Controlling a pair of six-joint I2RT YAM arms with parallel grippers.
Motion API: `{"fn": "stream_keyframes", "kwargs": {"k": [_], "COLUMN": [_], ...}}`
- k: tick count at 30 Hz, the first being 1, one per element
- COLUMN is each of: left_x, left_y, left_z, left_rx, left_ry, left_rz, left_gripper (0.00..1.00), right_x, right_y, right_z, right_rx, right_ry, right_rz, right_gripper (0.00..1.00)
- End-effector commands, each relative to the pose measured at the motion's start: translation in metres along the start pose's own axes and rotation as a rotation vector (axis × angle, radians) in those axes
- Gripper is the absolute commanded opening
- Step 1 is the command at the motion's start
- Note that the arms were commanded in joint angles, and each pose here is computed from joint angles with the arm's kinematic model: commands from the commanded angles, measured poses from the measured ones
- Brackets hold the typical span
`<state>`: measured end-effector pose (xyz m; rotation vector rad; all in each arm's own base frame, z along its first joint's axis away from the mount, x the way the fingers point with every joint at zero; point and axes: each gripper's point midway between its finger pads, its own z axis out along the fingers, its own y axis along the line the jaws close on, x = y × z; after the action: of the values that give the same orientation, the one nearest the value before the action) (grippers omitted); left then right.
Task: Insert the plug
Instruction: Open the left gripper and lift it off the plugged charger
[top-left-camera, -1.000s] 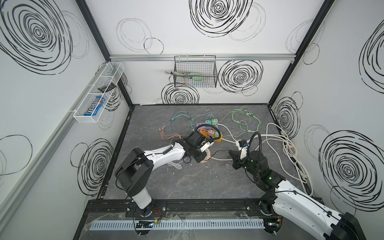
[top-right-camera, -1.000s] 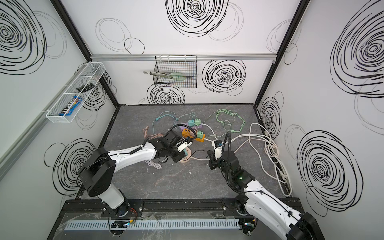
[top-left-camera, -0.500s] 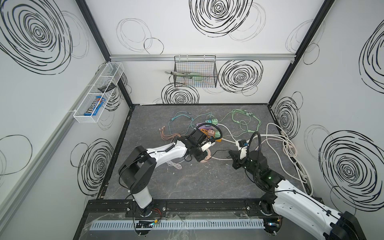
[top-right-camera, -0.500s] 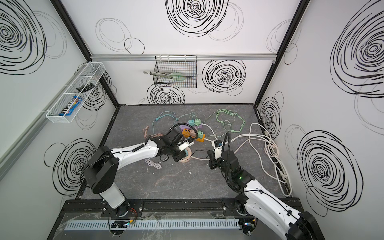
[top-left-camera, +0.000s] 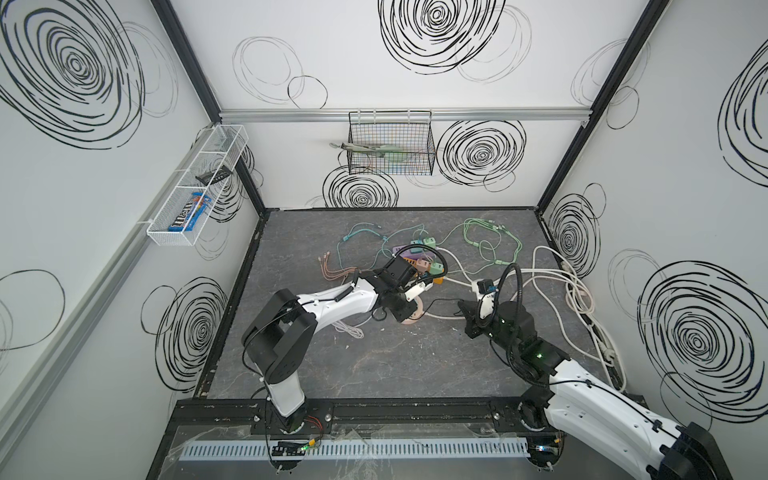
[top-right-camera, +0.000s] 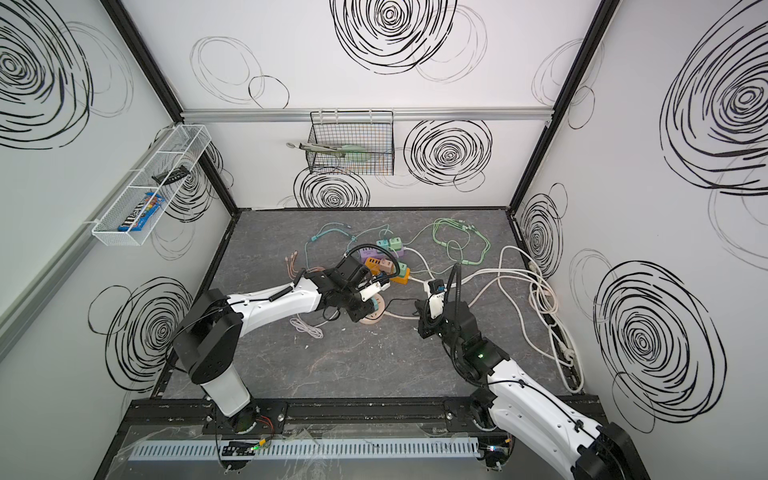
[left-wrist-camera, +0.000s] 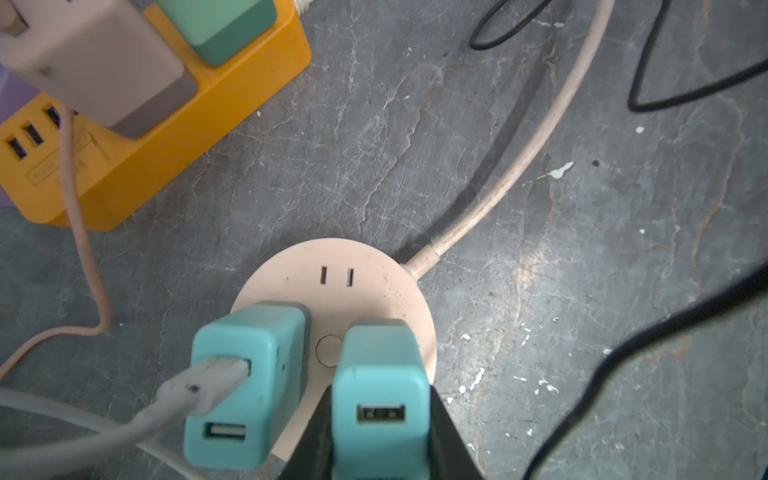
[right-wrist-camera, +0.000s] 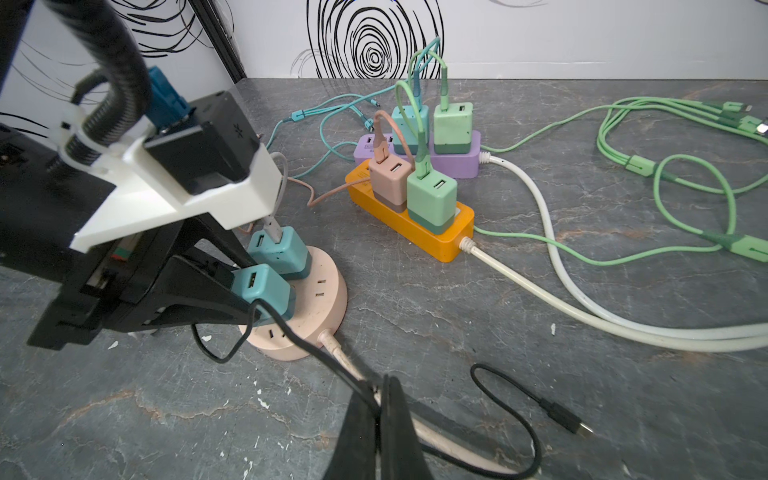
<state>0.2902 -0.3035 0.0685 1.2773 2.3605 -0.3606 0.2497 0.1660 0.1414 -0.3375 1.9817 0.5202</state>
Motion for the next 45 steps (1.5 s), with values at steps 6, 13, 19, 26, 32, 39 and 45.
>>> {"fn": "stream_keyframes", "kwargs": {"k": [6, 13, 19, 26, 32, 39, 45], "left_x": [0.061, 0.092, 0.113, 0.128, 0.131, 0.095, 0.013], "left_y": [-0.017, -0.022, -0.031, -0.039, -0.053, -0.059, -0.042], "left_z": [0.038, 0.048, 0.054, 0.063, 0.055, 0.025, -0.013], "left_rx": [0.064, 0.107, 0.122, 0.151, 0.198, 0.212, 0.166], "left_ry": [0.207, 0.316, 0.346, 0.393, 0.418, 0.342, 0.136], "left_rz": [-0.027, -0.056, -0.082, -0.081, -0.058, -0.063, -0.097], "left_gripper": [0.00, 0.00, 0.00, 0.00, 0.00, 0.15, 0.65], "right_x": [-0.011, -0.013, -0.013, -0.015, -0.018, -0.032, -0.045], "right_y": [0.002, 0.003, 0.002, 0.003, 0.001, 0.009, 0.000], "right_z": [-0.001, 0.001, 0.001, 0.002, -0.002, -0.011, -0.014], "right_rx": [0.002, -0.002, 0.007, 0.003, 0.013, -0.027, 0.033], "right_ry": [-0.028, -0.024, -0.025, -0.027, -0.041, -0.104, -0.153], "right_rz": [-0.017, -0.023, -0.023, -0.026, -0.020, -0.042, -0.054], "right_gripper": [0.00, 0.00, 0.00, 0.00, 0.00, 0.00, 0.00]}}
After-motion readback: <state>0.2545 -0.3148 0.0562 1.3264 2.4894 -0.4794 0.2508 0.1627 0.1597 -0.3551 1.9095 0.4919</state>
